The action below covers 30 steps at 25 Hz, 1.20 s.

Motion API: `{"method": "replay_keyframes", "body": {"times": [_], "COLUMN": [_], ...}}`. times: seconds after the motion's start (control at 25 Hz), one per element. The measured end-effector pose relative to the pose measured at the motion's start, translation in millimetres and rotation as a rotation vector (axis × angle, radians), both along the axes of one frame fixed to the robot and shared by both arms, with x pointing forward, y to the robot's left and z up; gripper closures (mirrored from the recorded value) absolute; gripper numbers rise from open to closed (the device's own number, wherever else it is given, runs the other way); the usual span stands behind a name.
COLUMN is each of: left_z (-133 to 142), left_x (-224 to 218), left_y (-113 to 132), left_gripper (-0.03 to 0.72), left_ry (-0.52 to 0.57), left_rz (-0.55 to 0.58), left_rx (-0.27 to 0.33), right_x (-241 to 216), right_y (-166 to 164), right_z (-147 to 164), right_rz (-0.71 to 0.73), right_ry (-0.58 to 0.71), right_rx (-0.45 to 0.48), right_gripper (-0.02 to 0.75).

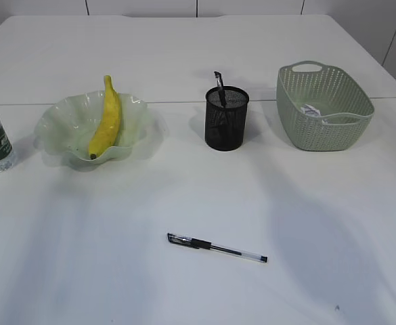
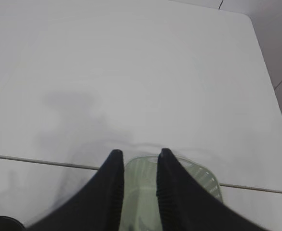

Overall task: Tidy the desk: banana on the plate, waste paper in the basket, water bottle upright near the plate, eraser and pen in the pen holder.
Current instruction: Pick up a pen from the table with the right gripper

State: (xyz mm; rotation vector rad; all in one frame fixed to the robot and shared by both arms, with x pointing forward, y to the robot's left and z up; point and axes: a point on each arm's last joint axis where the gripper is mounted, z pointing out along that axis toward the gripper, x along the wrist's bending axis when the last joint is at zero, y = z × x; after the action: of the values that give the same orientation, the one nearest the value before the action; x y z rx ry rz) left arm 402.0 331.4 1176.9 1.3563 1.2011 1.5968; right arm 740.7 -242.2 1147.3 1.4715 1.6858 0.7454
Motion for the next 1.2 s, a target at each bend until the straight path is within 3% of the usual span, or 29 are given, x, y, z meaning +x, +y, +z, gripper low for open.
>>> {"method": "replay_keyframes", "body": {"times": [0.6,0.88,1.2], "left_z": [0.4,0.4,0.5], "left_x": [0.0,0.0,0.0], "left_y": [-0.2,-0.2,-0.2], "left_gripper": [0.167,0.168,0.168], "left_ry": [-0.004,-0.004,-0.005], "left_rz": [-0.002,-0.002,-0.003], "left_rx": [0.001,0.001,0.001], "right_x": [-40.8,-66.4,-99.9], "right_y": [-2.4,1.5,-2.1], "right_z": [52.2,76.2,111.4], "right_rz": [0.03,0.113,0.125], "right_ry": [-0.002,0.02,-0.041], "right_rx": [0.004,0.028,0.044], "right_gripper": [0.556,0.556,0.555]}}
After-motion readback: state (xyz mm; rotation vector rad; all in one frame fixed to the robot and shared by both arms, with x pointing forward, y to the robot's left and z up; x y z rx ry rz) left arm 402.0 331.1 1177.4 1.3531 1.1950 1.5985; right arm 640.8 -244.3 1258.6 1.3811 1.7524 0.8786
